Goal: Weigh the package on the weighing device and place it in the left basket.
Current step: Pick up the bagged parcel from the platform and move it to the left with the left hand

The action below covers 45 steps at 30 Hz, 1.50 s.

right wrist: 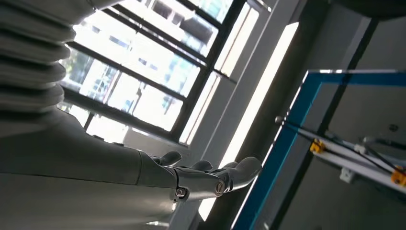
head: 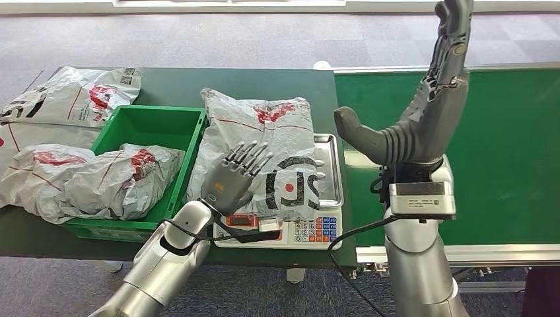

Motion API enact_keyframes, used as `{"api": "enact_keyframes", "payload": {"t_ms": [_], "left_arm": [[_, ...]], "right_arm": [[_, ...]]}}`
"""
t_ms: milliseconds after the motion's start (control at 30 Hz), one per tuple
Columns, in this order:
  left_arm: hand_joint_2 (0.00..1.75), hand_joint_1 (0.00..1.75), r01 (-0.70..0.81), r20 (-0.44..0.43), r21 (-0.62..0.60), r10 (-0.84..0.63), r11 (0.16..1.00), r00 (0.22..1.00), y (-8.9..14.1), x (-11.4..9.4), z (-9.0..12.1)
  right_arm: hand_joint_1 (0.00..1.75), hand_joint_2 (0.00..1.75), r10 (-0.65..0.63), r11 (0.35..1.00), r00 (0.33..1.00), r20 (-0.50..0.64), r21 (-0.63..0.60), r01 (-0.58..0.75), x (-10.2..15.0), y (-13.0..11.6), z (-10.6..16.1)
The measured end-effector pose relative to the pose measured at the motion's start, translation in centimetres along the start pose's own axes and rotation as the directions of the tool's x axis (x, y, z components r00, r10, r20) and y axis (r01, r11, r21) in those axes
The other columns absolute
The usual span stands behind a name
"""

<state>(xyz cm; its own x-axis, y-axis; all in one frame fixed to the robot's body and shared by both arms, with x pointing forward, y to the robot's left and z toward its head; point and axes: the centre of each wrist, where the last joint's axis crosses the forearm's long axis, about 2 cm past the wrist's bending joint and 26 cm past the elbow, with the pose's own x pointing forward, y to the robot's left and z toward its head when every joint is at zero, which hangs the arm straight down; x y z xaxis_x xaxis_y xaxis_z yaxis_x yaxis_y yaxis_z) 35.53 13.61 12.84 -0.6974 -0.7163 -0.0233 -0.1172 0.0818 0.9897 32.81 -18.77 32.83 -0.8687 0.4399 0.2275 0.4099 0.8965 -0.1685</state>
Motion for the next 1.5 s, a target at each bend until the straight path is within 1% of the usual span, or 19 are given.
{"api": "enact_keyframes", "payload": {"t_ms": [100, 300, 567, 1133, 1167, 1267, 1300, 1400, 1500], "left_arm": [[1.75, 0.0, 0.045, 0.058, -0.055, -0.042, 0.998, 0.997, -0.6, 0.4, -1.1], [1.75, 0.0, 0.075, 0.095, -0.107, -0.065, 0.991, 0.993, -0.7, 0.2, -2.4], [1.75, 0.0, 0.098, 0.114, -0.141, -0.082, 0.985, 0.99, -0.8, 0.0, -2.8], [1.75, 0.0, 0.103, 0.115, -0.148, -0.086, 0.984, 0.99, -0.8, -0.2, -3.0], [1.75, 0.12, 0.1, 0.114, -0.148, -0.084, 0.984, 0.99, -0.8, -0.2, -3.0], [1.75, 1.42, 0.092, 0.117, -0.161, -0.074, 0.983, 0.99, -0.8, -0.2, -3.0], [1.75, 1.74, 0.09, 0.124, -0.172, -0.069, 0.981, 0.99, -0.8, -0.1, -3.0], [1.75, 1.75, 0.084, 0.16, -0.211, -0.05, 0.974, 0.986, -0.9, -0.2, -3.0], [1.75, 1.75, 0.086, 0.188, -0.22, -0.045, 0.972, 0.981, -0.9, -0.4, -3.0]], "right_arm": [[0.0, 1.75, 0.048, 0.999, 0.999, -0.001, -0.023, -0.048, 0.7, -0.3, 0.4], [0.0, 1.75, 0.057, 0.997, 0.998, -0.001, -0.041, -0.057, 1.4, -0.6, 0.6], [0.0, 1.75, 0.058, 0.997, 0.998, 0.004, -0.046, -0.057, 1.6, -0.8, 0.7], [0.0, 1.75, 0.058, 0.997, 0.998, 0.003, -0.049, -0.058, 1.7, -0.9, 0.7], [0.0, 1.75, 0.059, 0.997, 0.998, 0.003, -0.049, -0.058, 1.7, -0.9, 0.7], [0.0, 1.75, 0.059, 0.997, 0.998, 0.003, -0.05, -0.059, 1.7, -0.9, 0.7], [0.0, 1.75, 0.059, 0.997, 0.998, 0.003, -0.051, -0.059, 1.7, -0.9, 0.7], [0.0, 1.75, 0.058, 0.997, 0.998, 0.005, -0.056, -0.058, 1.7, -0.9, 0.7], [0.0, 1.75, 0.056, 0.996, 0.998, 0.003, -0.067, -0.055, 1.6, -0.9, 0.7]]}}
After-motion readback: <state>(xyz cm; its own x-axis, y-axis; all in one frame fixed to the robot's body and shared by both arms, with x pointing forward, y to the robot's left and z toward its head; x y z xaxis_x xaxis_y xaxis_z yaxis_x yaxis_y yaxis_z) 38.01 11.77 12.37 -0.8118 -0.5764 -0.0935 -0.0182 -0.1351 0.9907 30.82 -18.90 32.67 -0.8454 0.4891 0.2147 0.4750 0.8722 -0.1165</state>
